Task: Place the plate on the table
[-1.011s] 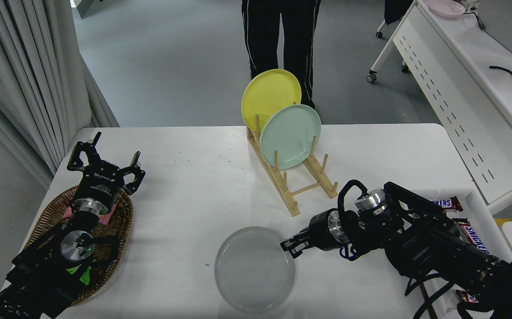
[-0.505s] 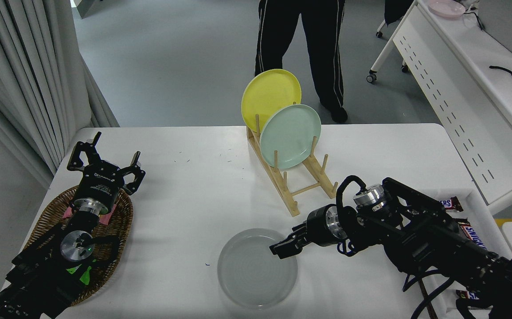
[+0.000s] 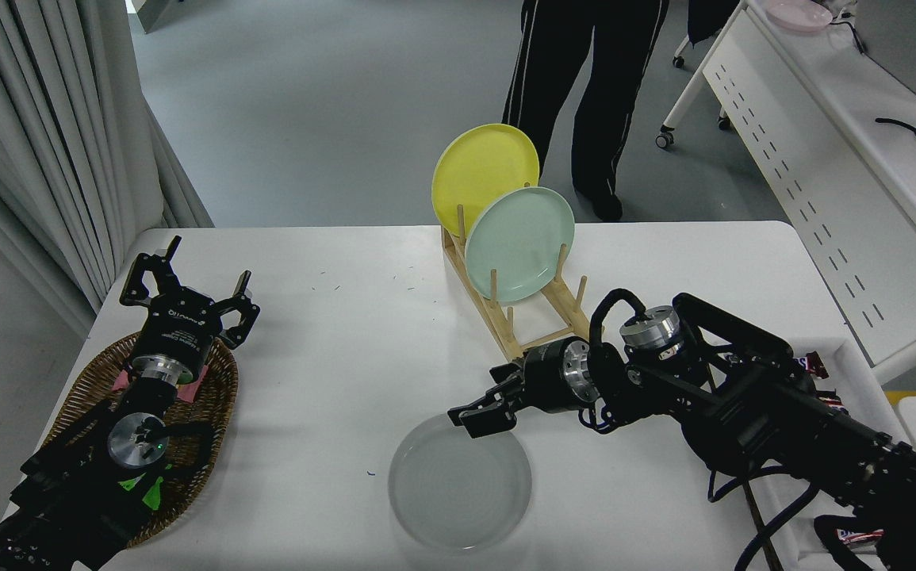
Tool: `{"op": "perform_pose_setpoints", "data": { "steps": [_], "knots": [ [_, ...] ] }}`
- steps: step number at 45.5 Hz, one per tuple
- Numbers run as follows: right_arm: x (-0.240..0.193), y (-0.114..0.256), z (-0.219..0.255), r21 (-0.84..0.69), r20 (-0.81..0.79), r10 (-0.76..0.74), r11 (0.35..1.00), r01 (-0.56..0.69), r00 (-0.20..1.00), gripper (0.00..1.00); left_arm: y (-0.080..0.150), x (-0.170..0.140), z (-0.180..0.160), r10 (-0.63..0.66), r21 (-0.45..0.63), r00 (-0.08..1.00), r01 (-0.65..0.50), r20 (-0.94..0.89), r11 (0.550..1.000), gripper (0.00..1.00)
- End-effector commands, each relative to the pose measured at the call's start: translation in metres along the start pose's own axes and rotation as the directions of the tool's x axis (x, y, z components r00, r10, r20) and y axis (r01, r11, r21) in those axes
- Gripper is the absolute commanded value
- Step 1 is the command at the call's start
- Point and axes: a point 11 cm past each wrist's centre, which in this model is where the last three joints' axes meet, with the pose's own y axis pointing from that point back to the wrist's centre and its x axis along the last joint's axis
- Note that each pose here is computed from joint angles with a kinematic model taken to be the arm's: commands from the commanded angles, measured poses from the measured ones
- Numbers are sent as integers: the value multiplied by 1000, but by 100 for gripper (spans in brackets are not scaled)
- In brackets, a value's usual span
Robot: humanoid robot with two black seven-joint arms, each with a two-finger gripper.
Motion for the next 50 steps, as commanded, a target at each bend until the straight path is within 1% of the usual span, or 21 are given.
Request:
{"op": "perform_pose_setpoints", "data": {
  "steps": [1,4,10,17,20,23,29,32,36,38,44,50],
  "knots": [
    [-49,40,5,-34,-236,-352,934,354,906,100,0,0,0,0,0,1000,0,0,1000,100],
    [-56,52,-1,-29,-288,-409,908,418,866,100,0,0,0,0,0,1000,0,0,1000,100],
    [-67,63,-12,14,-352,-415,894,447,839,100,0,0,0,0,0,1000,0,0,1000,100],
    [-74,79,-41,193,-485,-339,858,477,806,100,0,0,0,-1,0,1000,1,-1,1000,100],
    [-70,85,-56,286,-515,-290,829,481,806,100,0,0,0,0,0,1000,0,0,1000,100],
    [-68,94,-73,378,-516,-260,786,489,816,100,0,0,0,0,0,1000,0,0,1000,100],
    [-65,115,-98,506,-521,-212,704,499,827,100,0,0,0,0,0,1000,0,0,1000,100],
    [-56,128,-117,599,-514,-168,632,492,841,100,0,0,0,-1,0,1000,1,-1,1000,100],
    [-38,134,-136,698,-502,-102,540,472,859,100,0,0,0,0,0,1000,0,0,1000,100],
    [-29,136,-142,729,-499,-61,509,457,864,100,0,0,0,0,0,1000,0,0,1000,100],
    [-2,127,-147,757,-505,33,496,424,863,100,0,0,0,0,0,1000,0,0,1000,100],
    [24,127,-154,779,-495,78,481,402,865,100,0,0,0,0,0,1000,0,0,1000,100]
  ]
}}
